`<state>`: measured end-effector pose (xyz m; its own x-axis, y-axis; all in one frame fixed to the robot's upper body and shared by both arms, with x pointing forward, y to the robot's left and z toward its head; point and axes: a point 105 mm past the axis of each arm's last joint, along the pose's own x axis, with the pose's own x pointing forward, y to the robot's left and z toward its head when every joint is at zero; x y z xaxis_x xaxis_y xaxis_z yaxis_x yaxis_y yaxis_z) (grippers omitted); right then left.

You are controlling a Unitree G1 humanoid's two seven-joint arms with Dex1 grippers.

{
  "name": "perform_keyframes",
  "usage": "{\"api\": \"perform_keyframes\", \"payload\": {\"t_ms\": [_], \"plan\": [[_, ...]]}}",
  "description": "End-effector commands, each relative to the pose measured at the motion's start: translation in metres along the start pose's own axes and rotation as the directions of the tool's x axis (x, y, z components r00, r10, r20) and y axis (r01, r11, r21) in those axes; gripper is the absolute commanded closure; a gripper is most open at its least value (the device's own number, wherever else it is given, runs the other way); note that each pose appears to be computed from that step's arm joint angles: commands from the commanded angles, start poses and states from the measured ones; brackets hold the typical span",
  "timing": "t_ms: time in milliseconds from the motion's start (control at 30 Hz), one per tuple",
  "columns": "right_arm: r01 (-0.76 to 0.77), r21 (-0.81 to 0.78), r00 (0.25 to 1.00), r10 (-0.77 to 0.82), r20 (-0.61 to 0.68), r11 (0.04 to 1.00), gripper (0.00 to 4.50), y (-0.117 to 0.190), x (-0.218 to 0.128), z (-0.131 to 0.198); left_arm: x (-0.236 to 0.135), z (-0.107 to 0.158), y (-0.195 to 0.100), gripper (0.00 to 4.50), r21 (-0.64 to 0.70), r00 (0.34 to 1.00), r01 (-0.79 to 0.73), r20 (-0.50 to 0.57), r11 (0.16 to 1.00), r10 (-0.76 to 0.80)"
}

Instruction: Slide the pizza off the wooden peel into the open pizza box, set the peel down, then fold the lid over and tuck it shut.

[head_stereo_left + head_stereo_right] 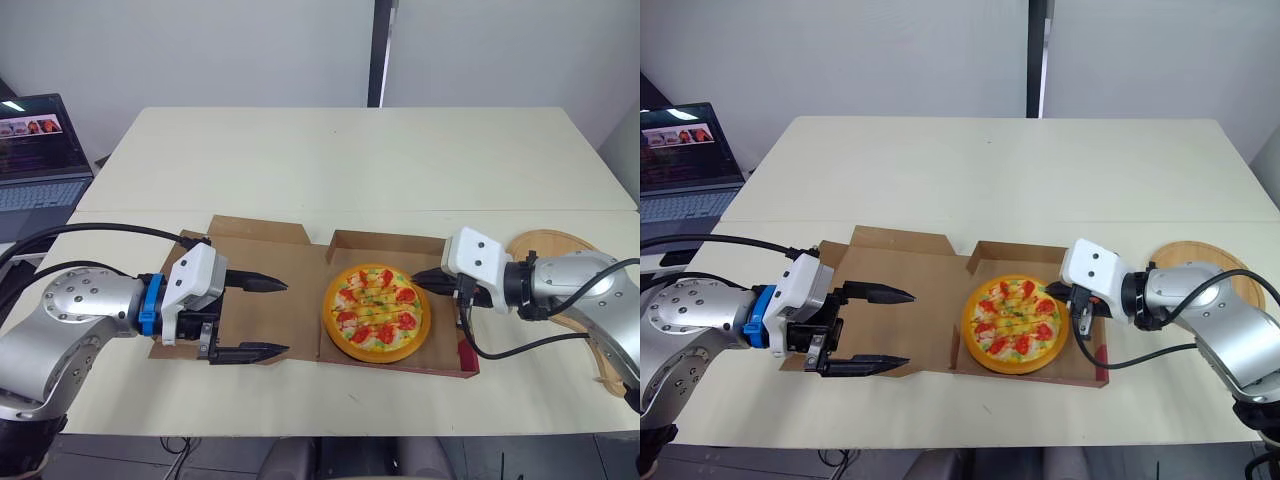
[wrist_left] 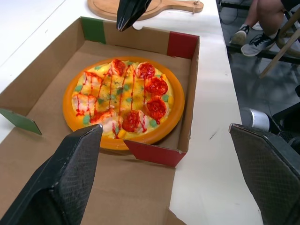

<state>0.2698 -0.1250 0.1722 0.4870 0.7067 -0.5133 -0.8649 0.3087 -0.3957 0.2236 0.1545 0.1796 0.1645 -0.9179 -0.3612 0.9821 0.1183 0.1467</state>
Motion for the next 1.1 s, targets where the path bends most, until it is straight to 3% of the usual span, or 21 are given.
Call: {"api": "perform_keyframes", "payload": {"t_ms": [33, 300, 467, 533, 667, 800, 900, 1100], "plan": [[0.026, -0.055, 0.999, -0.024, 0.025, 0.998, 4.49, -0.003, -0.011, 0.011, -0.008, 0.006, 0.003, 0.0, 0.019, 0.999, -0.046, 0.008, 0.999, 0.046], [0.054, -0.028, 0.998, -0.053, 0.043, 0.998, 4.49, -0.01, -0.03, 0.013, -0.018, 0.004, 0.005, 0.0, -0.064, 0.991, -0.129, 0.023, 0.99, 0.131], [0.147, 0.006, 0.988, -0.147, 0.042, 0.989, 4.49, -0.024, -0.056, 0.004, -0.034, 0.001, 0.004, 0.0, -0.181, 0.966, -0.243, 0.05, 0.953, 0.255], [0.159, -0.039, 0.986, -0.156, 0.064, 0.987, 4.49, -0.028, -0.057, 0.005, -0.045, -0.006, 0.001, 0.0, -0.289, 0.938, -0.305, 0.07, 0.907, 0.338], [0.09, -0.071, 0.988, -0.081, 0.13, 0.993, 4.49, -0.027, -0.048, 0.019, -0.067, -0.026, -0.009, 0.0, -0.51, 0.845, -0.411, 0.097, 0.755, 0.526], [-0.008, -0.066, 0.983, 0.02, 0.183, 0.998, 4.49, -0.024, -0.034, 0.039, -0.087, -0.049, -0.019, 0.0, -0.682, 0.721, -0.48, 0.051, 0.551, 0.691], [-0.075, -0.076, 0.971, 0.091, 0.223, 0.994, 4.49, -0.022, -0.019, 0.054, -0.101, -0.066, -0.033, 0.0, -0.804, 0.625, -0.455, 0.017, 0.382, 0.781], [-0.182, -0.112, 0.942, 0.206, 0.266, 0.977, 4.49, -0.013, -0.006, 0.073, -0.103, -0.088, -0.075, 0.0, -0.946, 0.537, -0.302, -0.067, 0.118, 0.841]]}}
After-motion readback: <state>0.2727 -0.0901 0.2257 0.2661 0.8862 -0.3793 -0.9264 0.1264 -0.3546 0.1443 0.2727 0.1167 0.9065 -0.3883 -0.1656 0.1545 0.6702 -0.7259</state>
